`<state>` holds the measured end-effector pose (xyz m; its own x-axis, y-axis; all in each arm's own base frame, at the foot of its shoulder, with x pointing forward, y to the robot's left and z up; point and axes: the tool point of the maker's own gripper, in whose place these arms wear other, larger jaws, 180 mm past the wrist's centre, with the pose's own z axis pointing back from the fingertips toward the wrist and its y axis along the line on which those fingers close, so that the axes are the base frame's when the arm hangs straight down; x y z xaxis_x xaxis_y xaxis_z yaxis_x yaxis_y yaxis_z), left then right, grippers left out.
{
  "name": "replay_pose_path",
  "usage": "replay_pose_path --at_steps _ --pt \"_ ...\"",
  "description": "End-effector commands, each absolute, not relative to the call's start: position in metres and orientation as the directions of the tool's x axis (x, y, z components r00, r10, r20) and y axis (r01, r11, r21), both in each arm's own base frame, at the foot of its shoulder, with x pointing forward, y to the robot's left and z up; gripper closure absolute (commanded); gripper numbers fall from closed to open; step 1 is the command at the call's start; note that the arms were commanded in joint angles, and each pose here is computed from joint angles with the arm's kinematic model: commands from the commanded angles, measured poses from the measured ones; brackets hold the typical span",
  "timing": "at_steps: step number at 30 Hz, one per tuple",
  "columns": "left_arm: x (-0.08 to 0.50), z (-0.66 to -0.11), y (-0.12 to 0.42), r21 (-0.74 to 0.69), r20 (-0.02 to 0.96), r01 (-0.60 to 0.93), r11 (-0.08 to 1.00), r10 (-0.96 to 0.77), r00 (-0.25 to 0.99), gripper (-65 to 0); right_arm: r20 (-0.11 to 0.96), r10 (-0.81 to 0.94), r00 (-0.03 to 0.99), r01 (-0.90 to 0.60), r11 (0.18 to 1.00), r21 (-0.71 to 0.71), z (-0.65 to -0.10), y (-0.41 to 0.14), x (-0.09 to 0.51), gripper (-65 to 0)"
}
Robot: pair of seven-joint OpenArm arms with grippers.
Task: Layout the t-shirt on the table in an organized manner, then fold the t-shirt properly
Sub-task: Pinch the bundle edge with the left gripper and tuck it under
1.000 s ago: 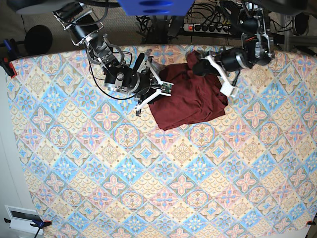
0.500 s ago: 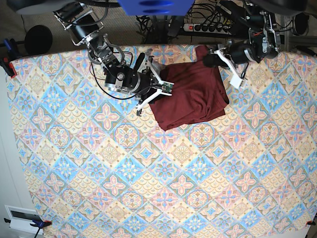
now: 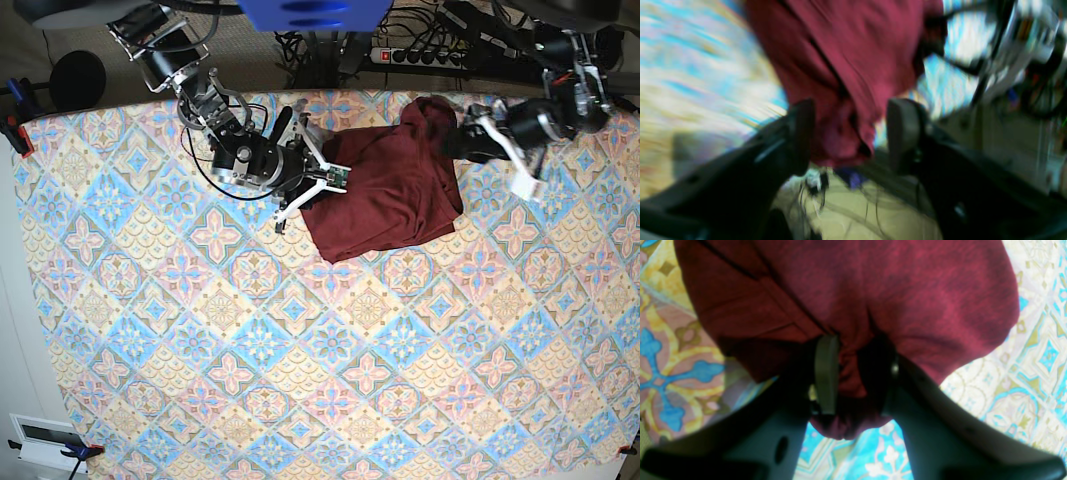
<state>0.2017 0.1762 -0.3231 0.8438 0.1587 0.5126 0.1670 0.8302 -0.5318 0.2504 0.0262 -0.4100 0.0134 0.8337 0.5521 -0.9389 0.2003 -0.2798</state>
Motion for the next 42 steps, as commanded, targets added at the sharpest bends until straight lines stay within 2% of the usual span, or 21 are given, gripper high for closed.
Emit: replay_pose_path --at_steps 1,4,11,18,21,24,28,31,35,42 --pt "0.216 -0.309 0.181 -0.524 0.564 0.184 0.832 0.176 0.807 -36.4 0.564 0.826 0.000 -0.929 0.209 -0.305 -0.400 0.028 0.258 -17.6" --pt "0.238 -0.315 0.188 -0.538 0.565 0.149 0.830 0.223 0.795 -36.5 0.564 0.826 0.000 -0.929 0.209 -0.305 -0.400 0.028 0.258 -17.6" --pt "0.275 -0.352 0.185 -0.566 0.489 0.072 0.821 0.265 0.831 -36.3 0.564 0.826 0.000 -0.929 0.209 -0.305 -0.400 0.028 0.258 -17.6" --pt "0.293 -0.363 0.156 -0.553 0.512 0.108 0.826 0.235 0.826 -36.3 0.554 0.833 0.000 -0.927 0.208 -0.313 -0.399 0.027 0.259 -17.6" --pt "0.293 -0.381 0.145 -0.561 0.471 0.089 0.823 0.229 0.852 -35.6 0.556 0.831 -0.002 -0.926 0.208 -0.316 -0.397 0.027 0.259 -17.6" --pt "0.301 -0.379 0.139 -0.581 0.471 0.091 0.809 0.243 0.848 -27.2 0.555 0.832 -0.001 -0.926 0.208 -0.315 -0.398 0.027 0.259 -17.6" --pt "0.316 -0.368 0.145 -0.610 0.506 0.057 0.790 0.333 0.795 0.0 0.555 0.832 -0.001 -0.926 0.208 -0.315 -0.398 0.027 0.259 -17.5" --pt "0.320 -0.361 0.166 -0.626 0.517 0.003 0.780 0.413 0.750 -2.1 0.555 0.832 -0.001 -0.926 0.208 -0.315 -0.398 0.027 0.259 -17.5" --pt "0.322 -0.351 0.183 -0.677 0.513 -0.036 0.735 0.507 0.693 0.0 0.550 0.835 0.001 -0.927 0.207 -0.312 -0.400 0.025 0.259 -17.5" --pt "0.322 -0.353 0.188 -0.675 0.514 -0.050 0.736 0.517 0.685 -0.7 0.548 0.837 0.005 -0.928 0.208 -0.308 -0.401 0.024 0.258 -17.5"
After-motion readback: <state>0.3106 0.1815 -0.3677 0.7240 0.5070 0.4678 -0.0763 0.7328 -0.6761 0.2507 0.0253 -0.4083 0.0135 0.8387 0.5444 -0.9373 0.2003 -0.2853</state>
